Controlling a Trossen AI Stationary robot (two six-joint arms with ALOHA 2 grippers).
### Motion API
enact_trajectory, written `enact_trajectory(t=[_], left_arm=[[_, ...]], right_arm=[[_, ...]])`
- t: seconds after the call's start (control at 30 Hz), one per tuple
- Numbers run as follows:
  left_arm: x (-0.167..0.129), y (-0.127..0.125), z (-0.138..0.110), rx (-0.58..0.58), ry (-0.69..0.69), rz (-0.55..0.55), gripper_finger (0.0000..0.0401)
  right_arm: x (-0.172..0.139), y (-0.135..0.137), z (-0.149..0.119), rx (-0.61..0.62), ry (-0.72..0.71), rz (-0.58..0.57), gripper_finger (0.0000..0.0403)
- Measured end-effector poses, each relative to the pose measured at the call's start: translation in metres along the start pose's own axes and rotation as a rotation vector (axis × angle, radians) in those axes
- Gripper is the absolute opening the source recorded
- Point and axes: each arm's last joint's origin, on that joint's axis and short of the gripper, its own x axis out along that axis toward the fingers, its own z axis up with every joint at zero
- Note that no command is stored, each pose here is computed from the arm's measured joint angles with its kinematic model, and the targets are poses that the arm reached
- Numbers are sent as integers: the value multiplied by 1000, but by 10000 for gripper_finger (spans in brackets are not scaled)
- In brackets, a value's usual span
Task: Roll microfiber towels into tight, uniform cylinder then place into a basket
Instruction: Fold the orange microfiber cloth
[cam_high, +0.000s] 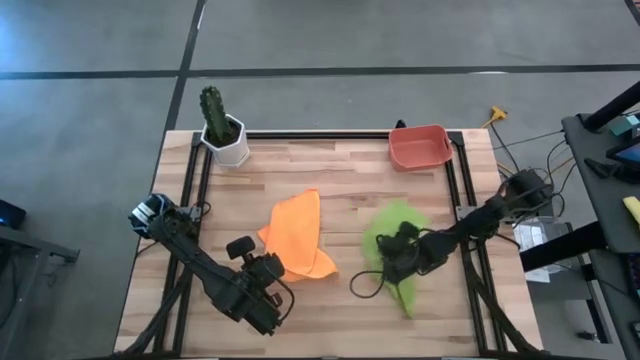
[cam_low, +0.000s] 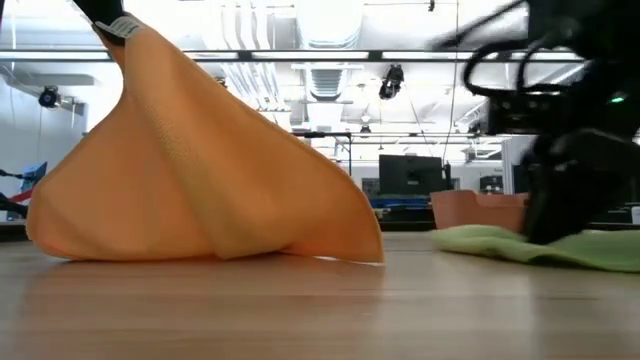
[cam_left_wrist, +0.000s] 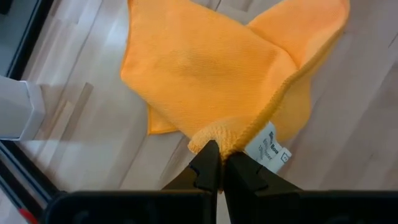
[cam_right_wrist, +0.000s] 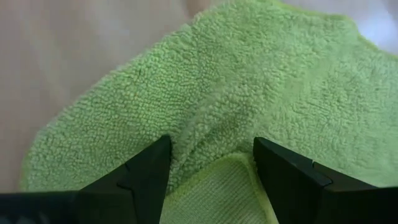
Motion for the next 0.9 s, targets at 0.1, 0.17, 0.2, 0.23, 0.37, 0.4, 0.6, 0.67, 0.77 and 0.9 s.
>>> enact_trajectory(t=[0.1, 0.17, 0.2, 0.23, 0.37, 0.4, 0.6, 0.67, 0.77, 0.9], left_arm=[[0, -2, 1, -11, -5, -20, 0], [0, -2, 0, -9, -1, -20, 0], [0, -2, 0, -9, -1, -20, 0], [0, -2, 0, -9, -2, -20, 0], [0, -2, 0, -9, -2, -21, 0], [0, -2, 0, -9, -2, -21, 0], [0, -3, 0, -11, -5, -25, 0], [-1, -4, 0, -14, -9, -33, 0], [-1, -4, 0, -15, -10, -35, 0], [-1, -4, 0, -16, -11, -37, 0]], right_arm=[[-18, -18, -12, 41, 70, -131, 226], [-30, -23, -14, 61, 34, -159, 226], [-37, -24, -13, 70, -10, -141, 226], [-43, -23, -12, 72, -57, -117, 226], [-61, -7, 2, 37, -300, 81, 226], [-65, 0, 7, 17, -369, 143, 226], [-61, 45, 26, -115, -657, 337, 224], [-48, 56, 26, -133, -674, 337, 221], [-26, 69, 24, -177, -633, 288, 214], [0, 85, 22, -191, -590, 248, 208]])
